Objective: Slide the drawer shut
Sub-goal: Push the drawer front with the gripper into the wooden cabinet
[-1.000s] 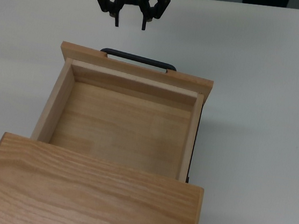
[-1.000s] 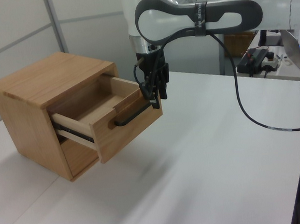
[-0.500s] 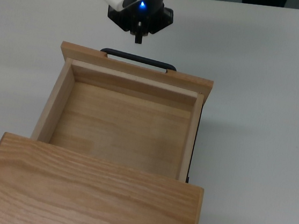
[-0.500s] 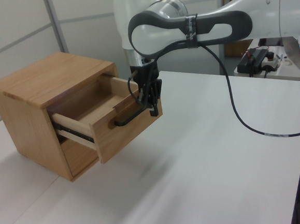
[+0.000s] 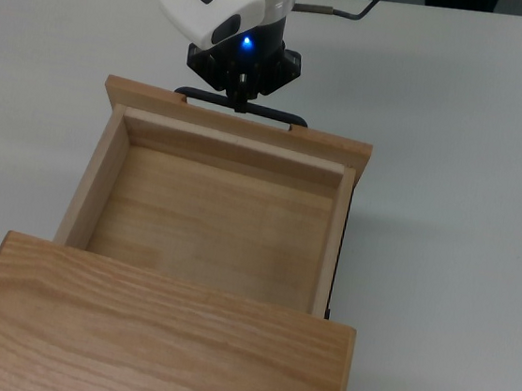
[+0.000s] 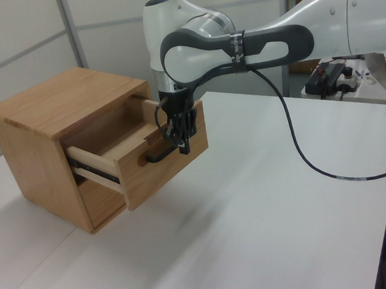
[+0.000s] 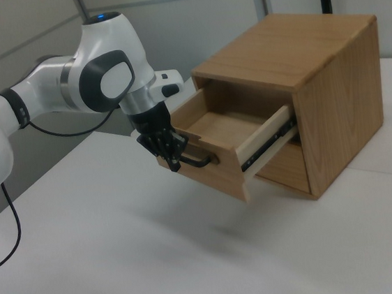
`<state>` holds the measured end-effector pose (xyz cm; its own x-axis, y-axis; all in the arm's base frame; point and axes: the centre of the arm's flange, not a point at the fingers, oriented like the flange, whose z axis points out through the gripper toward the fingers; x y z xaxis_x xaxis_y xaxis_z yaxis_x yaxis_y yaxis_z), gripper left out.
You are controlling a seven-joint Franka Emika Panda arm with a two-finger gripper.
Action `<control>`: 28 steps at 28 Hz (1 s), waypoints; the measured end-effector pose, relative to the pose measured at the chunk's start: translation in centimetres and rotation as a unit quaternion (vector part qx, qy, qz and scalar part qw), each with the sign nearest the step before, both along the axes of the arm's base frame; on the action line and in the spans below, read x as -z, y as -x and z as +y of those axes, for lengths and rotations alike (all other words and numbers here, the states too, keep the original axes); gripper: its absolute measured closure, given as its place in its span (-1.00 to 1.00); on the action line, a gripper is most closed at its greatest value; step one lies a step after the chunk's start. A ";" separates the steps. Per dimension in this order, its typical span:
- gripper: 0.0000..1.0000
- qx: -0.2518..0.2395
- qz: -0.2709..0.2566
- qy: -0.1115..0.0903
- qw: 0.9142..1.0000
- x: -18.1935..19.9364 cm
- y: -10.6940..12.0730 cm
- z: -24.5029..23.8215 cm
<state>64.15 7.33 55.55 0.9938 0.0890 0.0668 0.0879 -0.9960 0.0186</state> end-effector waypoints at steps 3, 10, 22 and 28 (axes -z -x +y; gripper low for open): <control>0.98 0.004 -0.019 -0.002 1.000 0.0 -0.6 -0.3; 0.98 0.020 -0.076 -0.008 0.997 0.2 -2.6 -1.2; 0.98 0.048 -0.174 -0.015 0.983 2.5 -6.4 -3.3; 0.98 0.049 -0.244 -0.018 0.968 2.6 -8.0 -4.2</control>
<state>72.17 3.17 52.98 0.8472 -0.0160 0.5311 -0.0187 -0.9998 -0.0004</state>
